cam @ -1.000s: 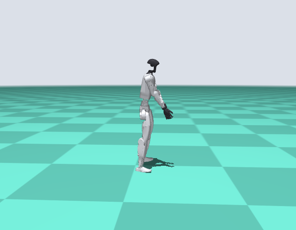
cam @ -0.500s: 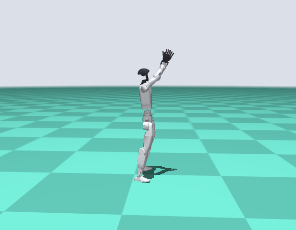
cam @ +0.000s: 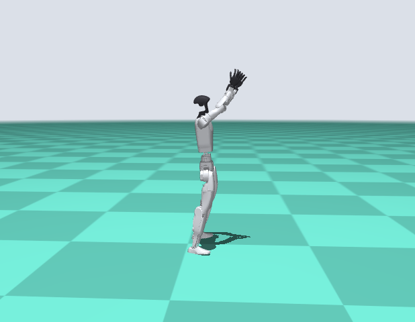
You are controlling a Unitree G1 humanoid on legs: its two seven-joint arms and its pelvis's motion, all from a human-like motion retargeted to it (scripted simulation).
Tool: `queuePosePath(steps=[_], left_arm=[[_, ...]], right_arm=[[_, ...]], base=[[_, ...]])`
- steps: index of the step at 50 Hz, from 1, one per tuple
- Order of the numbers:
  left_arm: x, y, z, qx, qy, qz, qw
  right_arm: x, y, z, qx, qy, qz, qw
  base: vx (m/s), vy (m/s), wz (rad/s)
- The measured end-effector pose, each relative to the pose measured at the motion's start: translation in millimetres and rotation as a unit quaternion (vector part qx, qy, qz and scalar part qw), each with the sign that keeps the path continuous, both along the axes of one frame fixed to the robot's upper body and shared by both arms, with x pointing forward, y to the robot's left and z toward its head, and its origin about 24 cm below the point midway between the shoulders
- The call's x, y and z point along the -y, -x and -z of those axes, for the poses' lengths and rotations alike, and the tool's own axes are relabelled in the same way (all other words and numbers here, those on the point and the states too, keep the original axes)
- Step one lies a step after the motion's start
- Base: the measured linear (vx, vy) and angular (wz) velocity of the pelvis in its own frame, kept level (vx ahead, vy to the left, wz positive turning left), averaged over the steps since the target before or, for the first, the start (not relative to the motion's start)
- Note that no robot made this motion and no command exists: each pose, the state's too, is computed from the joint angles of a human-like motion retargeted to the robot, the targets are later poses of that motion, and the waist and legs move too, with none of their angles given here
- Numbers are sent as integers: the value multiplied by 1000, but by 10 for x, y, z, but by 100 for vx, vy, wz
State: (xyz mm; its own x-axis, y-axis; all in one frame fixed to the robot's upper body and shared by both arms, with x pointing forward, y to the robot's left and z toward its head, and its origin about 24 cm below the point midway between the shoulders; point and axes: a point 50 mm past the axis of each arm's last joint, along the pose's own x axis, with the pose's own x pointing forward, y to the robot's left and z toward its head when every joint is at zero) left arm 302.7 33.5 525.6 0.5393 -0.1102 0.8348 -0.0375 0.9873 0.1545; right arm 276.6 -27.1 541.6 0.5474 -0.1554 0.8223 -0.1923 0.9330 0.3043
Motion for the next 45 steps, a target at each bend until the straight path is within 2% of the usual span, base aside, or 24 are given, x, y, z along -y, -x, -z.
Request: queuePosePath(steps=[5, 10, 13, 17, 22, 29, 45], left_arm=[[-42, -409, 556, -68, -17, -5, 997], [-121, -966, 1845, -249, 30, 18, 968], [-25, -1080, 2730, -392, 81, 51, 915], [49, -918, 3978, -578, 143, 42, 802], [20, -430, 5062, -705, 202, 8, 680], [-29, 33, 5641, -744, 214, -4, 633], [-43, 481, 6067, -796, 152, -35, 585]], right_arm=[[-28, -408, 488, -74, -22, -43, 996], [-22, -1038, 1767, -239, -30, -58, 969], [135, -1262, 2672, -374, -87, -71, 920], [298, -1229, 3972, -564, -175, -51, 806], [326, -814, 5062, -691, -157, 3, 705], [275, -344, 5623, -718, -105, 1, 688], [283, 148, 6108, -770, -113, -1, 628]], base=[[-2, 0, -2], [-1, 0, 4], [-3, 2, 22], [-1, 1, 11], [0, 0, -4], [0, -1, -26], [0, 0, -1]])
